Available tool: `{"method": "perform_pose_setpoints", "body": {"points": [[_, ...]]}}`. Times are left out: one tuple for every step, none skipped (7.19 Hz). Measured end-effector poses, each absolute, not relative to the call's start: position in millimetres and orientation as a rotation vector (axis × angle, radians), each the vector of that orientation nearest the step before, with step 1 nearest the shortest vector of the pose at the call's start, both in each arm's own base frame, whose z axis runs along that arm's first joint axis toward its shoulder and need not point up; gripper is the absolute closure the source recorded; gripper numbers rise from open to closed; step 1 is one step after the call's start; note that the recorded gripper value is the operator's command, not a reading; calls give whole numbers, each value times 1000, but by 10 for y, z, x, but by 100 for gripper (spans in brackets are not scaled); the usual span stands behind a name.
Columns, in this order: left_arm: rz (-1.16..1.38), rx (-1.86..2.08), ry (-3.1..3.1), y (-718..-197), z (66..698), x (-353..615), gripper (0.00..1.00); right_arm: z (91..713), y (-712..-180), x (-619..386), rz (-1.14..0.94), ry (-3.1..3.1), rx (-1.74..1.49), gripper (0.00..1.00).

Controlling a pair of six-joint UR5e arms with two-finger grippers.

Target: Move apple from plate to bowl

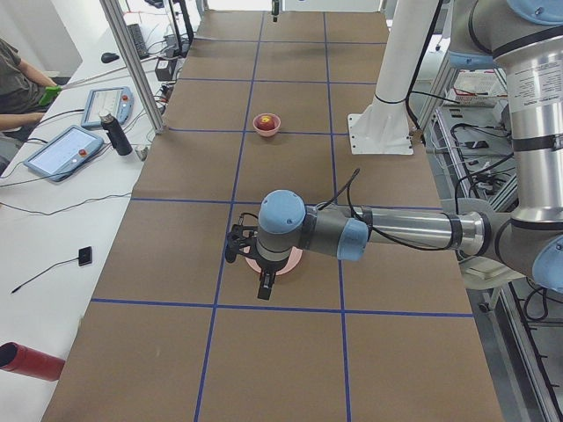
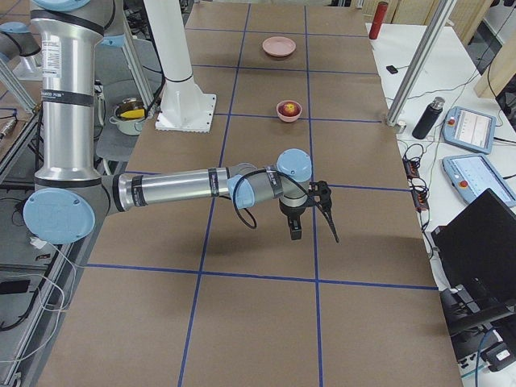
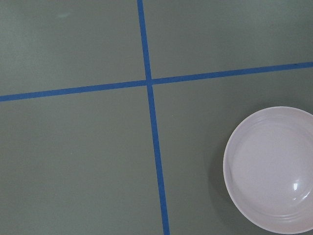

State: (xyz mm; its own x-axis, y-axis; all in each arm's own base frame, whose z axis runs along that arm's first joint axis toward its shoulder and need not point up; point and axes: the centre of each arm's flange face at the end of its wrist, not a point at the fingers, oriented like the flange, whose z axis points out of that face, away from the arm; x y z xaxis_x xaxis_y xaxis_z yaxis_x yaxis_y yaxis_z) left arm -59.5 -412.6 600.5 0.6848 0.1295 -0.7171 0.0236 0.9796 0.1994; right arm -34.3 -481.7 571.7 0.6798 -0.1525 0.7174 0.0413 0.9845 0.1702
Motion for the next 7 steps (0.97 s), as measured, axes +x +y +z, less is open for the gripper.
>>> {"method": "perform_pose_setpoints", "body": {"points": [[64, 201, 816, -4145, 5994, -582, 2, 5742, -4809, -341, -107, -816, 140, 0], [66, 201, 816, -4152, 5989, -572, 2, 5758, -4802, -340, -107, -816, 137, 0], [69, 200, 817, -4153, 5997, -562, 2, 5764, -4797, -338, -106, -816, 136, 0], [71, 198, 817, -4156, 6005, -552, 2, 5763, -4792, -334, -105, -815, 136, 0], [74, 198, 817, -4159, 6004, -546, 2, 5752, -4790, -330, -105, -815, 139, 0], [76, 200, 817, -4167, 6000, -543, 2, 5738, -4798, -332, -104, -815, 140, 0], [77, 201, 816, -4177, 5992, -541, 2, 5737, -4808, -333, -101, -810, 141, 0]]}}
